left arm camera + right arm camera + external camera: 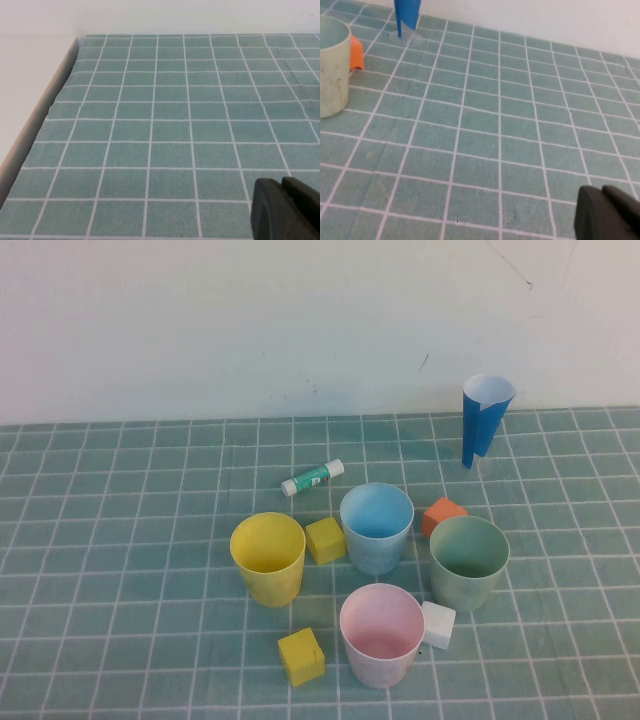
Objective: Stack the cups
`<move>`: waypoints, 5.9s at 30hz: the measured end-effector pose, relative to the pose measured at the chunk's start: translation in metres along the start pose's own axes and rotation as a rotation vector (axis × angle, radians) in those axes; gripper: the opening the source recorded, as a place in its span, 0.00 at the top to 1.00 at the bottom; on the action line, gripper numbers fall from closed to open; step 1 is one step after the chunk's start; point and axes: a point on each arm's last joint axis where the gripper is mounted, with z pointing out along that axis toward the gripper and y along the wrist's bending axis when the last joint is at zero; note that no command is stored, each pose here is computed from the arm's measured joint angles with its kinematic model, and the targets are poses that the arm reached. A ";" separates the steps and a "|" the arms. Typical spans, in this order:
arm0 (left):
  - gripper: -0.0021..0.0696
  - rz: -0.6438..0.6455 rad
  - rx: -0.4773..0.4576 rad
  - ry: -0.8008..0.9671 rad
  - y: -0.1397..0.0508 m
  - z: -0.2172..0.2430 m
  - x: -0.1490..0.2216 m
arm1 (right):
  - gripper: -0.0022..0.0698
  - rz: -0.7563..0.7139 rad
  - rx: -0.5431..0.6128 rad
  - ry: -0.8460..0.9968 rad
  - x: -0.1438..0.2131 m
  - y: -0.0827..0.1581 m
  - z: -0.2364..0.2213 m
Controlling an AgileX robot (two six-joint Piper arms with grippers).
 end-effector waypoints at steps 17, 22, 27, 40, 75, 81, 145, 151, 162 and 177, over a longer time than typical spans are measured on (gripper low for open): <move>0.97 -0.004 0.000 0.000 0.000 0.000 0.000 | 0.97 0.000 0.000 0.000 0.000 0.000 0.000; 0.97 -0.004 0.000 0.000 0.000 0.000 0.000 | 0.97 0.000 0.000 0.000 0.000 0.000 0.000; 0.97 -0.004 0.000 0.000 0.000 0.000 0.000 | 0.97 0.000 0.000 0.000 0.000 0.000 0.000; 0.97 -0.733 0.182 0.005 -0.015 -0.001 -0.005 | 0.97 0.000 0.000 0.000 0.000 0.000 0.000; 0.97 0.156 0.247 0.440 -0.045 0.067 -0.198 | 0.97 0.000 0.000 0.000 0.000 0.000 0.000; 0.97 0.292 0.273 0.609 -0.075 0.121 -0.204 | 0.97 0.000 0.000 0.000 0.000 0.000 0.000; 0.96 0.459 0.558 0.952 -0.190 0.160 -0.217 | 0.97 0.489 -0.375 -0.090 -0.029 0.027 -0.015; 0.96 0.585 0.667 0.904 -0.243 0.144 -0.196 | 0.97 0.472 -0.391 -0.068 -0.027 0.029 -0.015; 0.96 0.595 0.623 0.939 -0.265 0.172 -0.162 | 0.97 0.460 -0.401 -0.055 -0.026 0.030 -0.015; 0.67 0.599 0.561 0.969 -0.274 0.198 -0.133 | 0.97 0.440 -0.416 -0.050 -0.028 0.031 -0.017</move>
